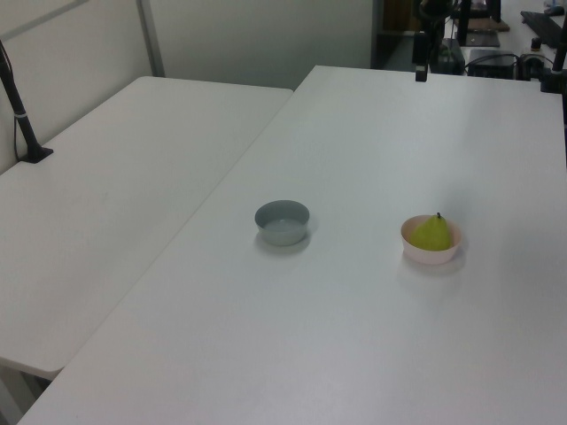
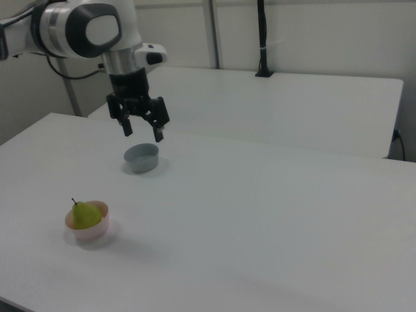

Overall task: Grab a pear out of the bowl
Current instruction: 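Move the open gripper toward the pink bowl holding the pear, then lower the open gripper around the yellow-green pear in the pink bowl, then close the gripper on the pear, then lift the pear up out of the pink bowl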

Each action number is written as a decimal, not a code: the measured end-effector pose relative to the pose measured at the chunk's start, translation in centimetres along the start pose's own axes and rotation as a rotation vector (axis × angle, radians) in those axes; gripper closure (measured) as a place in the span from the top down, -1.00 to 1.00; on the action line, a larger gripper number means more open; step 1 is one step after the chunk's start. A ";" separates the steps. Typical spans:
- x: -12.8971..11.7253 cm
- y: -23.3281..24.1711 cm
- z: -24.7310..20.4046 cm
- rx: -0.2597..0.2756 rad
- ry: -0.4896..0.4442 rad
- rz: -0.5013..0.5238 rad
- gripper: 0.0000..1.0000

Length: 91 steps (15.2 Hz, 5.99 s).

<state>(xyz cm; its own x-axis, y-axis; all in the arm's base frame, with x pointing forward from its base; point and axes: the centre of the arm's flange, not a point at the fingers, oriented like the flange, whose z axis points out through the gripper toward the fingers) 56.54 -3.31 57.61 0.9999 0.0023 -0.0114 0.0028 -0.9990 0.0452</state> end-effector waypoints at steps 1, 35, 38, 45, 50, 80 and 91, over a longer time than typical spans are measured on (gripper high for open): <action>0.1 -2.4 -0.1 -0.001 0.002 -0.041 1.00; -7.7 -21.4 15.8 -0.009 -0.132 -0.486 1.00; -7.0 -22.0 18.2 -0.022 -0.146 -0.495 0.97; -6.5 -22.3 21.6 -0.039 -0.191 -0.550 0.63; -6.4 -22.4 22.4 -0.043 -0.200 -0.568 0.48; -5.9 -22.0 21.5 -0.069 -0.186 -0.641 0.49; -6.5 -19.9 11.0 -0.044 -0.195 -0.640 0.49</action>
<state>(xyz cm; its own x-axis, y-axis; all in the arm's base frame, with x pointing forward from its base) 49.87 16.07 45.83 0.7806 0.5811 -0.2300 0.5990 -0.8007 0.0103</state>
